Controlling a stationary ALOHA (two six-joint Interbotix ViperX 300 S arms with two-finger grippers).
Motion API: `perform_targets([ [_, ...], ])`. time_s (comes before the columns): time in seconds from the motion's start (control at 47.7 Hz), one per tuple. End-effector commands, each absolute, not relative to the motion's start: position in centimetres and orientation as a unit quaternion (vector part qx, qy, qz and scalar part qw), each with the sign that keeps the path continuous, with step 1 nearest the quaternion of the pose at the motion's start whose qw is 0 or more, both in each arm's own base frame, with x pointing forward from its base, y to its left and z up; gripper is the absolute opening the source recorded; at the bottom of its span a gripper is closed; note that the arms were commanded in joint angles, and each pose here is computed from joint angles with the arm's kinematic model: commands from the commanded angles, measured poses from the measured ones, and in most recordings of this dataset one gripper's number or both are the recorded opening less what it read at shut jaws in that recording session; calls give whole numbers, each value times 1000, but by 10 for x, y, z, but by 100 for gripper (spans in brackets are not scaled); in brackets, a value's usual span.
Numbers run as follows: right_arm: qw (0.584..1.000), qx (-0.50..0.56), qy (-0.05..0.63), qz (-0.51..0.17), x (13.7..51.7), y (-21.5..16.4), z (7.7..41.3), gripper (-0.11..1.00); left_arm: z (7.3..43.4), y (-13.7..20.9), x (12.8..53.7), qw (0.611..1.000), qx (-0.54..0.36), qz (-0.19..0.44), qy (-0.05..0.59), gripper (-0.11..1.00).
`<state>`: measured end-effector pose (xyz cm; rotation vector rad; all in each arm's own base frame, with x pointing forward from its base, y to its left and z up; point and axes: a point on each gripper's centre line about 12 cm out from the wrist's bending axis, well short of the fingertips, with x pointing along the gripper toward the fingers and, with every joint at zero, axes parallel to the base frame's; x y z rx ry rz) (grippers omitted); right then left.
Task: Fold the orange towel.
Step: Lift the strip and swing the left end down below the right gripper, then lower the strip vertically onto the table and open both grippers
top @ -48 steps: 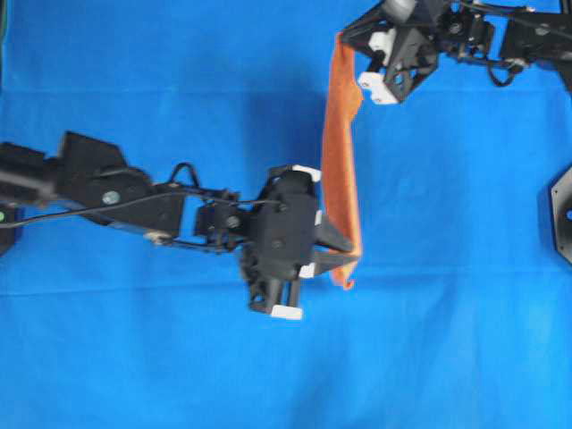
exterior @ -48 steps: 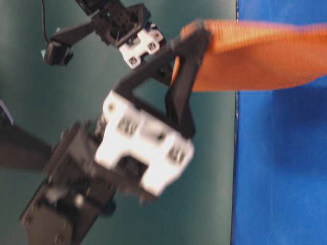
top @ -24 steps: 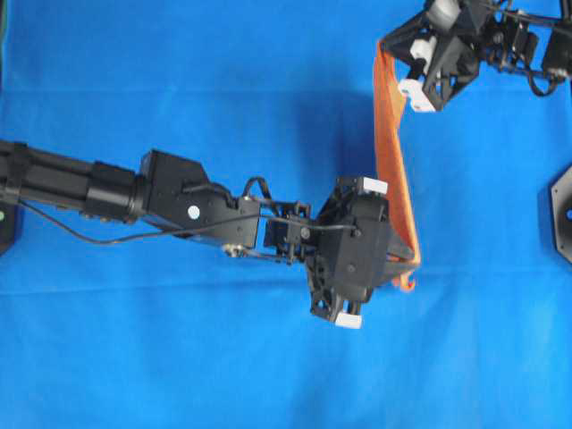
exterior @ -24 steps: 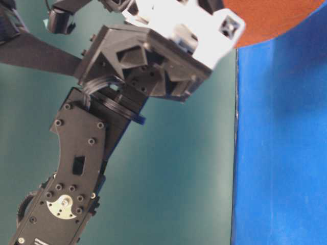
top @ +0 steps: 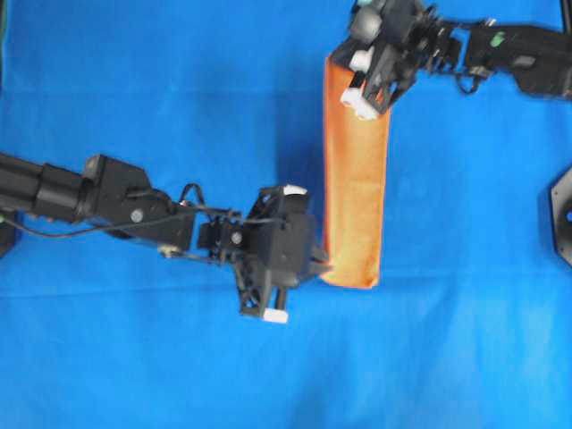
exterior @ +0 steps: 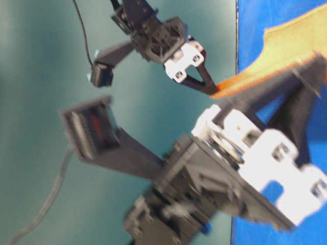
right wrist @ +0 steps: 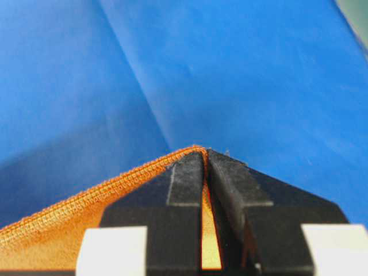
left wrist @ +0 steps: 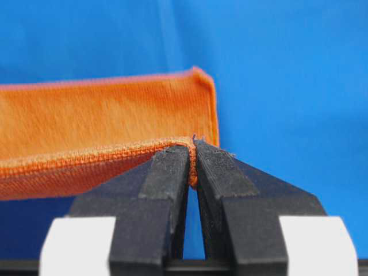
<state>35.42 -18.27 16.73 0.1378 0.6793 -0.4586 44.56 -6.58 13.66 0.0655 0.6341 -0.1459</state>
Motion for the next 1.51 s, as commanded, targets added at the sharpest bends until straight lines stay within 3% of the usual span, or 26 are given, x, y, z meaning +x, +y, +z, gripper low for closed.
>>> perform_targets([
  [0.0, 923, 60, 306, -227, 363, -191, 183, 4, 150, -80, 440, 952, 28, -85, 291, 1],
  [0.398, 925, 57, 307, -215, 367, -183, 179, 4, 145, -72, 438, 951, 24, -76, 297, 2],
  [0.482, 925, 59, 307, -214, 367, -182, 178, 5, 145, -68, 438, 952, 22, -72, 298, 6],
  [0.566, 925, 59, 308, -215, 367, -182, 178, 25, 146, -66, 438, 952, 22, -70, 298, 23],
  [0.712, 925, 59, 309, -214, 367, -181, 178, 64, 143, -64, 435, 950, 23, -69, 304, 66],
  [0.775, 925, 58, 309, -213, 367, -180, 178, 69, 143, -64, 433, 949, 23, -69, 308, 81],
  [0.838, 925, 58, 309, -213, 366, -180, 178, 66, 144, -64, 432, 948, 23, -69, 311, 90],
  [1.173, 933, 47, 294, -201, 355, -162, 197, 66, 183, -57, 404, 945, 26, -68, 320, 87],
  [1.488, 944, 46, 271, -181, 303, -120, 214, 66, 193, -17, 349, 951, 7, -23, 309, 87],
])
